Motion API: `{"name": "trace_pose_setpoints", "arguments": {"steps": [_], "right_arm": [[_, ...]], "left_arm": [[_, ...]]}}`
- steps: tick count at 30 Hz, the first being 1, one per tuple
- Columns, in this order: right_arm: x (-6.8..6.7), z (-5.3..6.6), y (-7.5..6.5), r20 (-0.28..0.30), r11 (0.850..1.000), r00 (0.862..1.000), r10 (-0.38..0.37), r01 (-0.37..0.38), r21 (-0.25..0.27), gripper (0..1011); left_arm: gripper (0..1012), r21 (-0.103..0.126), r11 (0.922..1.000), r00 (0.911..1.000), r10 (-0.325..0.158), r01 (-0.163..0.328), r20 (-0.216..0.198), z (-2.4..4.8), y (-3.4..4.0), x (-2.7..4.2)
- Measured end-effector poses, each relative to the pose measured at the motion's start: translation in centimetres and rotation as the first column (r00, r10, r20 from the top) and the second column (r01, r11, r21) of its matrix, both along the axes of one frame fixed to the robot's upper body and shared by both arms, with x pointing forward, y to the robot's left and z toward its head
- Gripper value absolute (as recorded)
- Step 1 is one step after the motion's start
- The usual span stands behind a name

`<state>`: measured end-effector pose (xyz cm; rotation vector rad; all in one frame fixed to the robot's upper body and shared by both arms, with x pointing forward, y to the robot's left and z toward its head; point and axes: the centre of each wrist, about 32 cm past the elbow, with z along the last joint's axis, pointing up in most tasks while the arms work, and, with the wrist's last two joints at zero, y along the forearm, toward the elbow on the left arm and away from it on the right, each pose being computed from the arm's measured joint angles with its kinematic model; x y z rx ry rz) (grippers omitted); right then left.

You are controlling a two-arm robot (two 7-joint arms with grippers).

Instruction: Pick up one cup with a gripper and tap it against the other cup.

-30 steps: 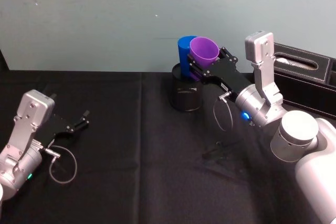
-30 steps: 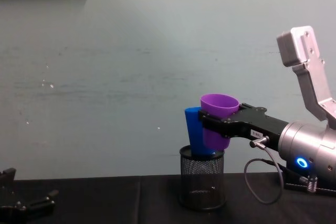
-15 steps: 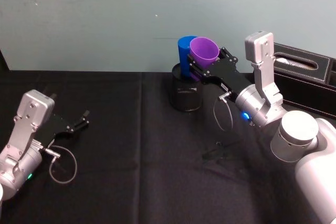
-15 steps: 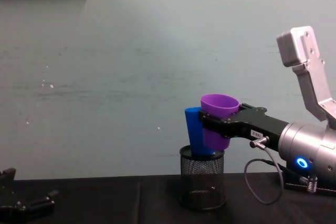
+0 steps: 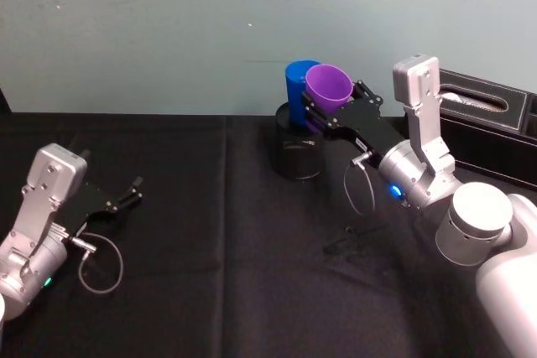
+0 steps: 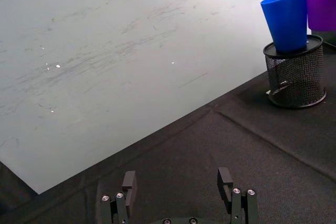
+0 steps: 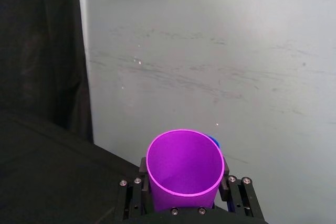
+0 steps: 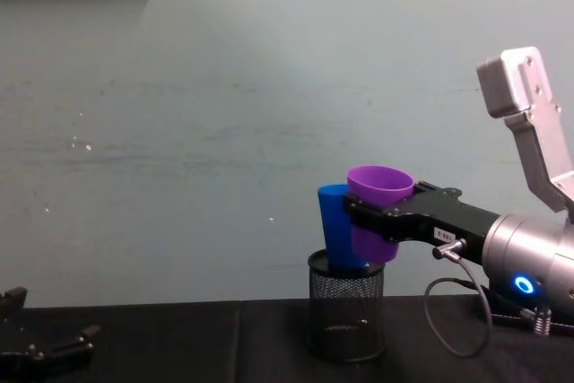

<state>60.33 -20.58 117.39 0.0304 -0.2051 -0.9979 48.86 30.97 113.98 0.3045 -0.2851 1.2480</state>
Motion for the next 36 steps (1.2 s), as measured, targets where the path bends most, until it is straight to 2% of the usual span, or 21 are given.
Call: {"name": "trace_pose_setpoints", "arguments": {"steps": [12, 30, 36], "right_arm": [[-1.2, 0.1, 0.0, -0.001, 1.000, 1.000, -0.009, 0.009, -0.002, 729], [-3.5, 0.3, -0.8, 0.000, 1.000, 1.000, -0.012, 0.012, -0.005, 729], [-4.5, 0.5, -1.0, -0.026, 1.000, 1.000, 0.000, 0.000, -0.004, 729]], "left_arm": [[1011, 0.000, 1.0000, 1.0000, 0.000, 0.000, 0.000, 0.01, 0.00, 0.00], [1011, 0.000, 1.0000, 1.0000, 0.000, 0.000, 0.000, 0.00, 0.00, 0.00], [1011, 0.000, 1.0000, 1.0000, 0.000, 0.000, 0.000, 0.00, 0.00, 0.00]]}}
